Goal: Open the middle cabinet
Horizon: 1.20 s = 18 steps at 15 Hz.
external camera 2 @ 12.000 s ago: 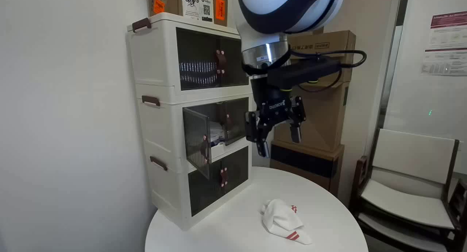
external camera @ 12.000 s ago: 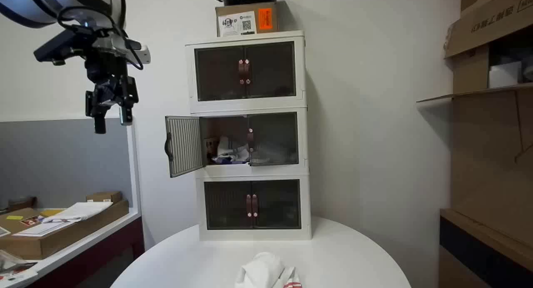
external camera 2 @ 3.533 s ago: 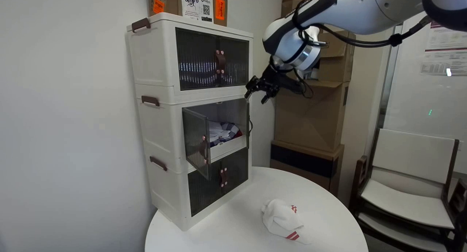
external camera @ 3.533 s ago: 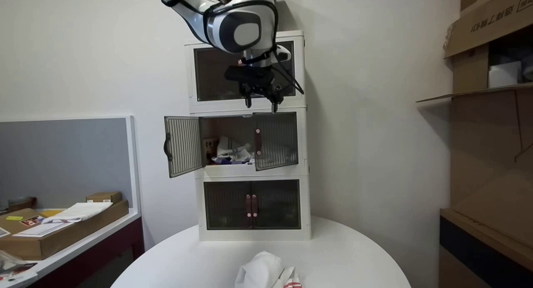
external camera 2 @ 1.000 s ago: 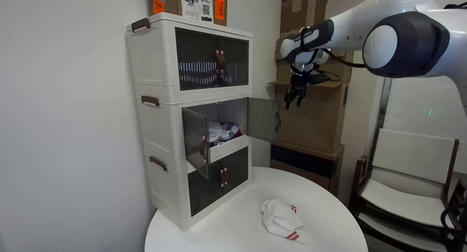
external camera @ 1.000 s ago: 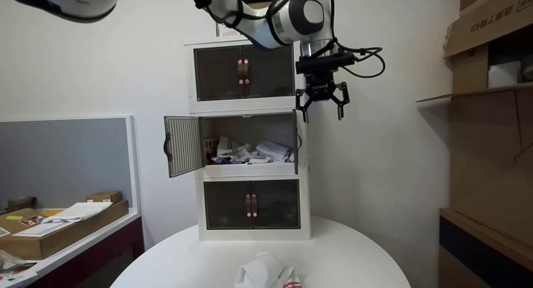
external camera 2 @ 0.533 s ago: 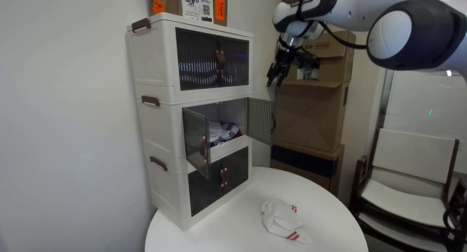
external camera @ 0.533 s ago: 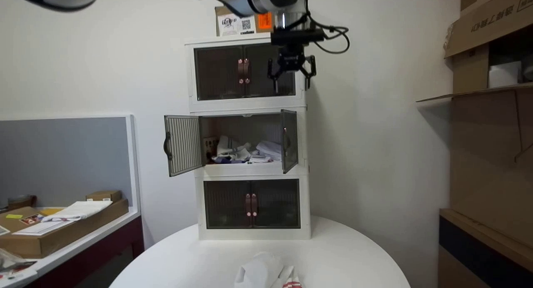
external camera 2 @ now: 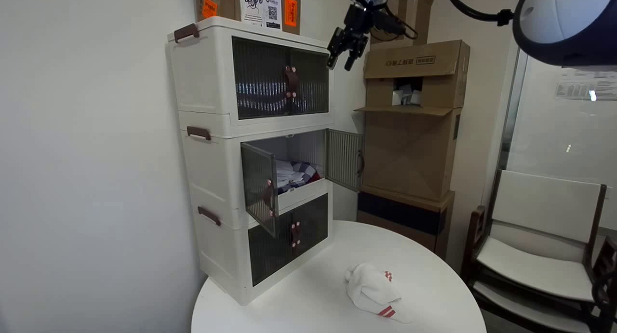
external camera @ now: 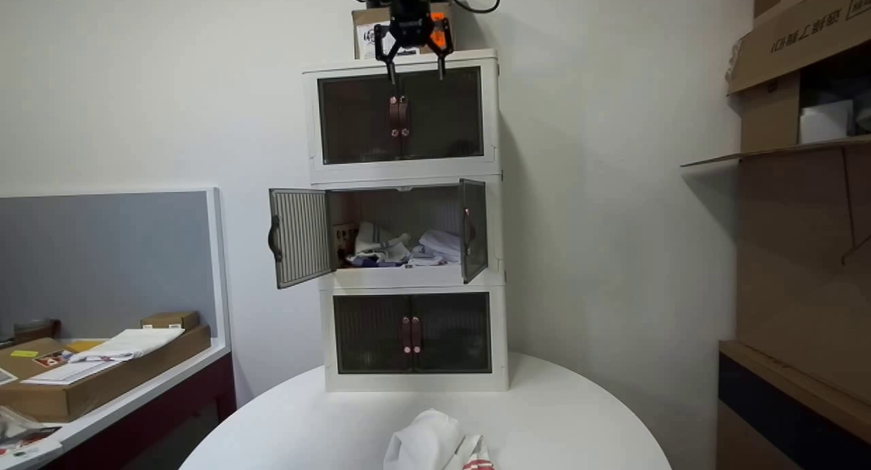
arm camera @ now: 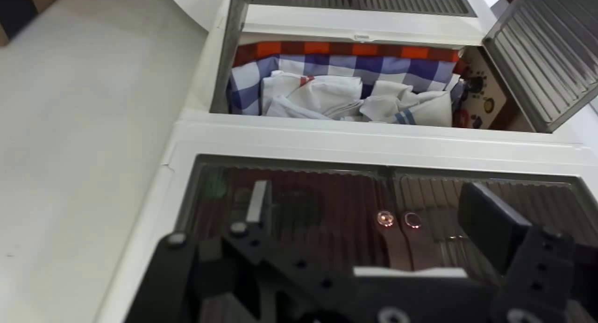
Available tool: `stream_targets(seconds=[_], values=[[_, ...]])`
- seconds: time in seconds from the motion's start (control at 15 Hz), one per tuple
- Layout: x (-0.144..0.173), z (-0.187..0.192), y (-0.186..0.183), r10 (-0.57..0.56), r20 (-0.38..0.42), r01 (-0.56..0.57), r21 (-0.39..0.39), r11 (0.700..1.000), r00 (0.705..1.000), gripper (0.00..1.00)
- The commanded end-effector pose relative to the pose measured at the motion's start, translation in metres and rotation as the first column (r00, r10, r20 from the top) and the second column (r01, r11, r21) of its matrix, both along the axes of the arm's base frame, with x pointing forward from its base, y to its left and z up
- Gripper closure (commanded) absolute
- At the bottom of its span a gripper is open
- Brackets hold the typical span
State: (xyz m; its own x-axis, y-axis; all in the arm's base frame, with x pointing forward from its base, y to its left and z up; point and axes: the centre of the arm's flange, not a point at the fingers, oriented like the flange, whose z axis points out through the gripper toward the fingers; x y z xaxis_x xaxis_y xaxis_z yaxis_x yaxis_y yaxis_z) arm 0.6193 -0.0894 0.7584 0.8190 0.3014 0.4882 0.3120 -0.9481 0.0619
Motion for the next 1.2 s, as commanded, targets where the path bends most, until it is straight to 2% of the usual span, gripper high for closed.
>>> stream_targets(seconds=[0.0, 0.27, 0.53, 0.93, 1.13], values=[[-0.013, -0.066, 0.051, -0.048, -0.053, 0.049, 0.008, 0.999, 0.997, 0.00], [-0.027, -0.140, 0.081, -0.063, -0.201, 0.070, 0.028, 0.997, 0.978, 0.00], [-0.059, -0.187, 0.072, -0.079, -0.307, 0.087, 0.014, 0.996, 0.948, 0.00], [-0.088, -0.274, 0.023, -0.117, -0.324, 0.109, -0.042, 0.993, 0.939, 0.00], [-0.099, -0.337, 0.006, -0.071, -0.234, 0.049, -0.096, 0.994, 0.970, 0.00]])
